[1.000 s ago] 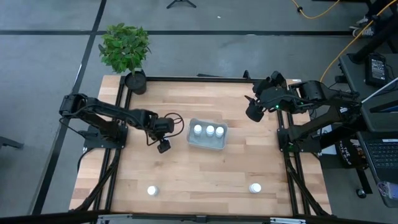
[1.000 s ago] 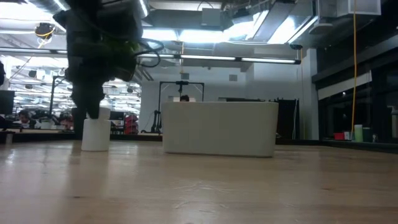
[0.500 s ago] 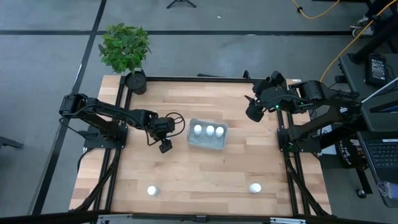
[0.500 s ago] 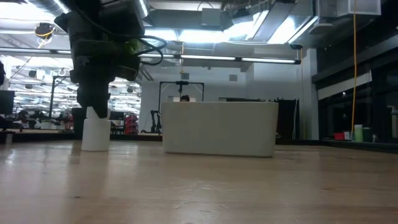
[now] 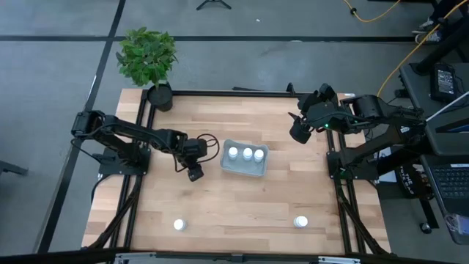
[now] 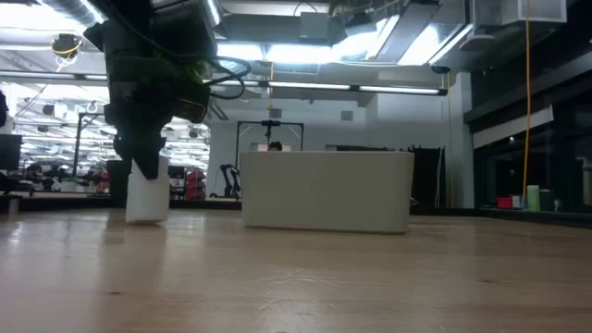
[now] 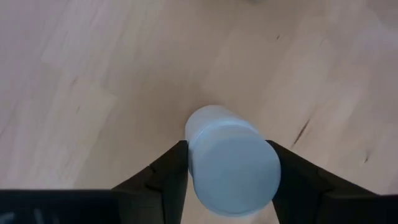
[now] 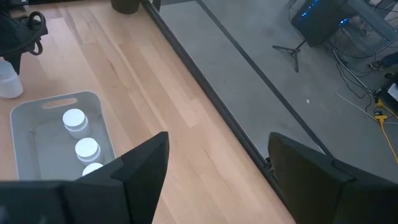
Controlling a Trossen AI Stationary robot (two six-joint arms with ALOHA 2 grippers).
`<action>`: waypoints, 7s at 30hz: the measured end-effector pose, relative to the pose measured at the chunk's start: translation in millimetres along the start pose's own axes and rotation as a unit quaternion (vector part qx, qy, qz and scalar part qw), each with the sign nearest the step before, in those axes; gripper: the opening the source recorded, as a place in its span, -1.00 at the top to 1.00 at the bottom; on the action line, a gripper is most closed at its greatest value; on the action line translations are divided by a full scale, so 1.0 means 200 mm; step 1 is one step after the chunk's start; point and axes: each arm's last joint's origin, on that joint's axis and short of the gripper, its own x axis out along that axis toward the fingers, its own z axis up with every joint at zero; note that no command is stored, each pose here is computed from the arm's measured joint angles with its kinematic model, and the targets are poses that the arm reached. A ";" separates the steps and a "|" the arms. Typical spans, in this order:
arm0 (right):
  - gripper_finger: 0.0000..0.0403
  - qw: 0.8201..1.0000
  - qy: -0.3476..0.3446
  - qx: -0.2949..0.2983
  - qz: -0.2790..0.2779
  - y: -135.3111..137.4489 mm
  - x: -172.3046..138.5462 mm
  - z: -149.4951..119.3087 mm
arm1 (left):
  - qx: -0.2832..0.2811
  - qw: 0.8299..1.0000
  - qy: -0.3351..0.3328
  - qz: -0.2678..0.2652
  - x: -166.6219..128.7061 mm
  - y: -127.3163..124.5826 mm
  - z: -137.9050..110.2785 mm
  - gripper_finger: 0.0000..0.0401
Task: Pick and place pill bottles into a basket
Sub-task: Put the top white pill bottle into the gray bin, then put the right white pill bottle into the gray bin
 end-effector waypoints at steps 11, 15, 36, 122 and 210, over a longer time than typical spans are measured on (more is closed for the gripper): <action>-0.37 1.000 0.000 -0.001 0.000 0.00 0.00 0.00 | 0.074 0.995 -0.061 -0.031 -0.37 -0.20 0.21 0.14; -0.37 1.000 0.000 -0.003 0.000 0.00 0.00 0.00 | 0.127 0.988 -0.081 -0.033 -0.55 -0.28 0.28 0.14; -0.37 1.000 0.002 -0.014 0.000 0.00 0.00 0.00 | 0.267 0.964 -0.006 -0.003 -0.28 -0.36 0.78 0.14; -0.37 0.945 0.039 -0.166 0.280 0.20 -0.14 -0.08 | 0.308 0.947 0.068 0.064 -0.44 -0.36 0.74 -0.43; 0.21 0.871 0.429 0.218 0.096 1.26 0.11 -0.74 | 0.231 0.951 -0.182 0.099 -1.12 -0.24 0.55 -0.30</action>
